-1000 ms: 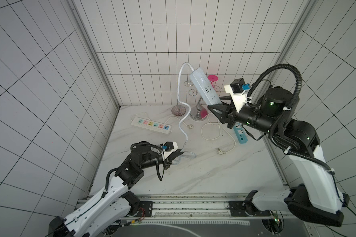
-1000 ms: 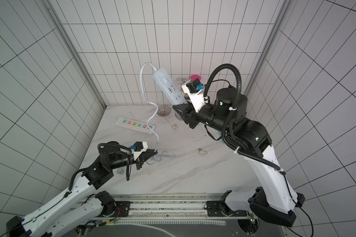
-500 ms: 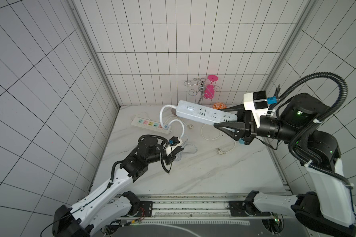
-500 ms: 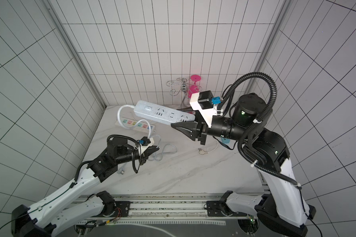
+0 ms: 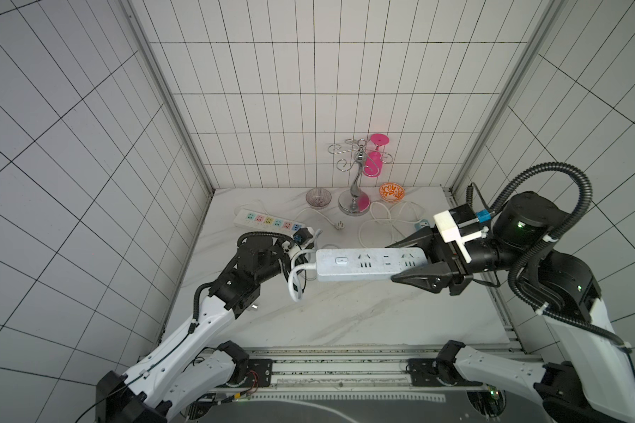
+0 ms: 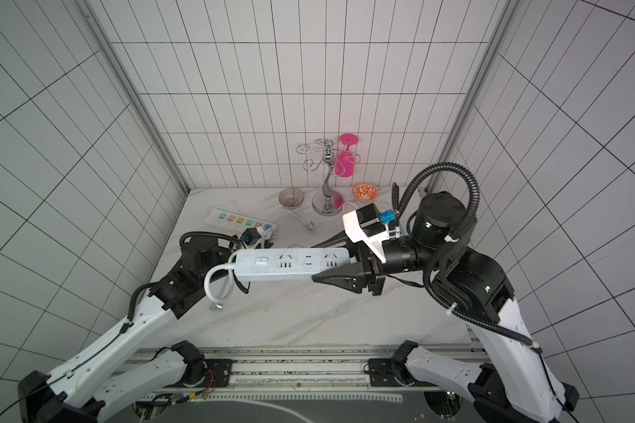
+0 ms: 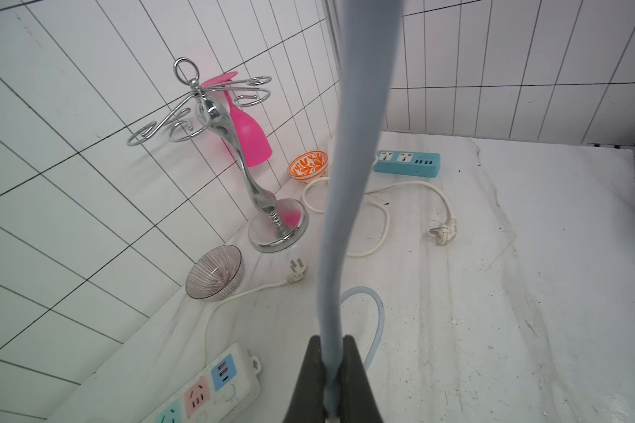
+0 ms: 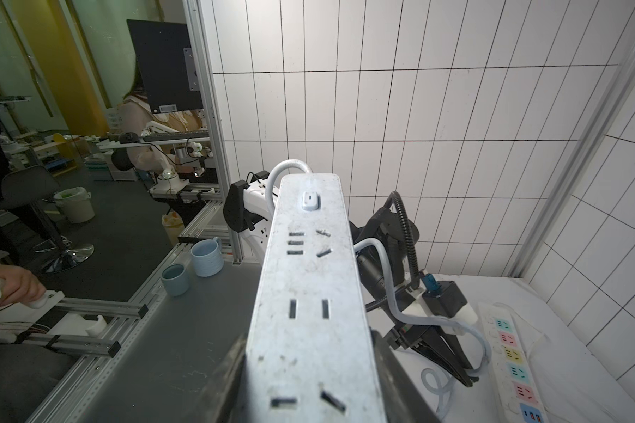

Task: Wrap the cord around the power strip
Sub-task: Wrap the power cord around the power strip.

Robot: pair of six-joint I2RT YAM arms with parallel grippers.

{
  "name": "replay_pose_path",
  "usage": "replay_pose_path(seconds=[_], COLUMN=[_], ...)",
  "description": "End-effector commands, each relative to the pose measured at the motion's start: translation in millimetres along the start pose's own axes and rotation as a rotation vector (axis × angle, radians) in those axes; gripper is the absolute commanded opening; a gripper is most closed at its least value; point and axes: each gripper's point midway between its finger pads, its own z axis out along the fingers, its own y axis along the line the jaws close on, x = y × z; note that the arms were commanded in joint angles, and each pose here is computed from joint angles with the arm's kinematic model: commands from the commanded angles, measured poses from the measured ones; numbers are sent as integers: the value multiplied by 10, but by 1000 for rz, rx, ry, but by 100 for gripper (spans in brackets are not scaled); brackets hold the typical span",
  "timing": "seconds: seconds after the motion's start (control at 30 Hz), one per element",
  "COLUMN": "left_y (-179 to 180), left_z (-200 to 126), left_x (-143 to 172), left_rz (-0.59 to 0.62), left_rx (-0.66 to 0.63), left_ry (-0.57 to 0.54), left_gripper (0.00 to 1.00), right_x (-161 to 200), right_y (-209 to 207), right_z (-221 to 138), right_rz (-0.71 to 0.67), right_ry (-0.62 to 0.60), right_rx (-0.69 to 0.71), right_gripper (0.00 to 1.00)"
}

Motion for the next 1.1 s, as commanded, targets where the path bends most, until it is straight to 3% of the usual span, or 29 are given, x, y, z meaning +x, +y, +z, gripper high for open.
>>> replay_pose_path(seconds=[0.0,0.13,0.33,0.5,0.67,0.93,1.07], left_y=[254,343,130,-33,-198,135,356], left_z=[-58,-142,-396,-664,-749,-655,-682], left_x=[-63,-94,-267,-389,-313,-183,-252], left_rz=[31,39,91,115,128,124,102], left_rx=[-98,-125,-23,19,83,-102,-195], left_ry=[4,-3,-41,-94,-86,-31,-19], left_gripper=[0,0,0,0,0,0,0], right_x=[-46,154,360,243,-105,-632,-548], right_y=[287,164,-206,-326,-372,21,-239], right_z=[-117,-141,-277,-452,-747,-1151,-1396], right_rz=[-23,33,79,42,-39,-150,-97], right_ry=[-37,44,137,137,63,-107,-97], right_rx=[-80,18,286,429,598,644,848], right_gripper=[0,0,0,0,0,0,0])
